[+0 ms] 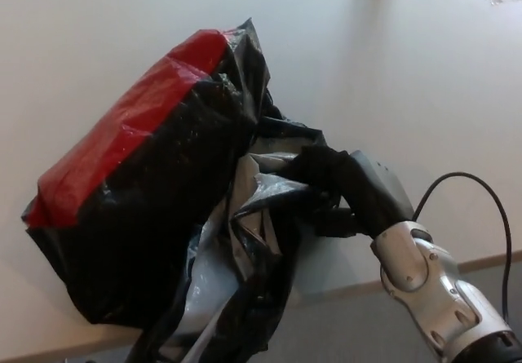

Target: A plastic bag is kept infront of the robot in the middle of the desk and the robot uses both its hands to grab it from the top and lifts it up and then releases it.

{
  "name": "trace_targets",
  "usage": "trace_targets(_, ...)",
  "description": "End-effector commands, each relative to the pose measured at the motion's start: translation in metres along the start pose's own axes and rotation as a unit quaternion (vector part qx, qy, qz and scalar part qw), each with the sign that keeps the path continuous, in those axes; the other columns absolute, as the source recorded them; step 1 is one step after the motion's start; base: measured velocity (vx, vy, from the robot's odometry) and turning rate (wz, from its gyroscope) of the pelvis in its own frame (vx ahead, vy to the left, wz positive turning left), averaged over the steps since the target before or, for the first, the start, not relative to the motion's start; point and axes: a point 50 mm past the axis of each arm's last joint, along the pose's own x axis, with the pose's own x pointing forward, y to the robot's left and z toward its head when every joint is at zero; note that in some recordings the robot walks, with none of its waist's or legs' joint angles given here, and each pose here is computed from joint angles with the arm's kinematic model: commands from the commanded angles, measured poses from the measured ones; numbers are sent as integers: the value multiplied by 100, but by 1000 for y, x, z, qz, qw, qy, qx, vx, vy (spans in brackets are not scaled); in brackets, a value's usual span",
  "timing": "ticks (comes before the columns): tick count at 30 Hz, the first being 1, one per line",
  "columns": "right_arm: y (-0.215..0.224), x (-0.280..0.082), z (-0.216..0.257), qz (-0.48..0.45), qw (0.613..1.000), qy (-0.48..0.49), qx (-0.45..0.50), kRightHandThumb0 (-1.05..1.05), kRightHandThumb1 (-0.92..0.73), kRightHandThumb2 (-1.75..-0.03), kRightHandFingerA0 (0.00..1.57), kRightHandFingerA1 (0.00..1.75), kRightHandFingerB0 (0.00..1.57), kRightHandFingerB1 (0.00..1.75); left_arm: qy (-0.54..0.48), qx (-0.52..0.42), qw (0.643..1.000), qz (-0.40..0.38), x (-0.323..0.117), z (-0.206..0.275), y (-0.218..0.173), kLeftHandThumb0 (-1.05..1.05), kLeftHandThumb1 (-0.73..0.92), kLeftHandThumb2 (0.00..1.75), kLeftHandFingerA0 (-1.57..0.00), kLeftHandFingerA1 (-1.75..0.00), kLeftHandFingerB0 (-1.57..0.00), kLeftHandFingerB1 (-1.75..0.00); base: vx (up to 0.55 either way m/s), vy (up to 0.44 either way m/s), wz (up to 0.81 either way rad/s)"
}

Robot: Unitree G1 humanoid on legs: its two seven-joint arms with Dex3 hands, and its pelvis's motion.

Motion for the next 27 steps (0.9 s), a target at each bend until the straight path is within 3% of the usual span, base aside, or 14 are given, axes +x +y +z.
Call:
trace_targets(1, 4, -19, -10, 19, 999, 16, 23, -42, -75, -65, 82, 141, 79, 68, 16, 9, 1000, 3, -8, -10, 2, -34, 72, 56, -56, -167, -43, -154, 0, 0, 0)
trace_targets(2, 4, -24, -13, 23, 999, 22, 26, -43, -76, -65, 83, 140, 80, 68, 14, 5, 1000, -2, -11, -10, 1, -49, 54, 82, -88, -133, -63, -119, 0, 0, 0)
trace_targets(4, 3, -26, -14, 23, 999, 24, 28, -43, -77, -65, 81, 135, 79, 66, 12, 1, 1000, -5, -12, -9, 0, -49, 55, 82, -87, -133, -63, -118, 0, 0, 0)
trace_targets(6, 2, -28, -14, 21, 999, 22, 26, -42, -78, -65, 80, 133, 78, 66, 10, -1, 1000, -7, -13, -8, -1, -34, 73, 55, -57, -171, -43, -156, 0, 0, 0)
trace_targets(8, -8, -27, -5, 4, 1000, -6, 24, -41, -79, -65, 78, 132, 74, 68, 7, 6, 1000, -4, -16, -3, 0, -51, 56, 82, -88, -135, -61, -118, 0, 0, 0)
trace_targets(15, -49, -33, 39, -81, 988, -116, 68, -38, -81, -63, 77, 107, 71, 64, -100, 30, 994, 17, -24, 35, 19, -46, 57, 84, -97, -138, -59, -114, 0, 0, 0)
trace_targets(16, -56, -36, 46, -94, 984, -132, 80, -38, -80, -64, 77, 114, 71, 64, -122, 40, 991, 19, -27, 44, 21, -30, 75, 57, -68, -175, -30, -171, 0, 0, 0)
trace_targets(17, -64, -39, 57, -111, 978, -151, 94, -40, -80, -64, 80, 108, 72, 67, -155, 65, 986, 25, -30, 59, 25, -40, 55, 82, -111, -145, -71, -123, 0, 0, 0)
trace_targets(18, -74, -44, 70, -132, 970, -174, 110, -40, -80, -64, 80, 108, 72, 67, -195, 98, 975, 33, -37, 79, 30, -40, 55, 82, -111, -145, -71, -123, 0, 0, 0)
trace_targets(19, -78, -47, 76, -136, 965, -189, 121, -39, -80, -64, 79, 111, 70, 68, -213, 105, 971, 38, -39, 88, 31, -40, 54, 82, -115, -147, -75, -125, 0, 0, 0)
trace_targets(20, -83, -50, 82, -143, 960, -204, 130, -40, -79, -64, 79, 117, 72, 70, -234, 112, 965, 43, -42, 97, 32, -27, 69, 58, -85, -175, -44, -175, 0, 0, 0)
trace_targets(24, -103, -69, 114, -186, 931, -270, 157, -41, -78, -65, 77, 133, 72, 76, -354, 138, 923, 64, -65, 146, 33, -28, 69, 58, -89, -175, -47, -175, 0, 0, 0)
trace_targets(25, -111, -78, 127, -198, 917, -299, 173, -41, -78, -65, 79, 133, 73, 77, -398, 141, 904, 66, -77, 165, 32, -42, 53, 82, -119, -150, -78, -126, 0, 0, 0)
trace_targets(27, -117, -88, 137, -209, 905, -321, 182, -42, -79, -65, 79, 131, 72, 79, -435, 142, 886, 69, -89, 182, 31, -40, 52, 83, -122, -149, -82, -126, 0, 0, 0)
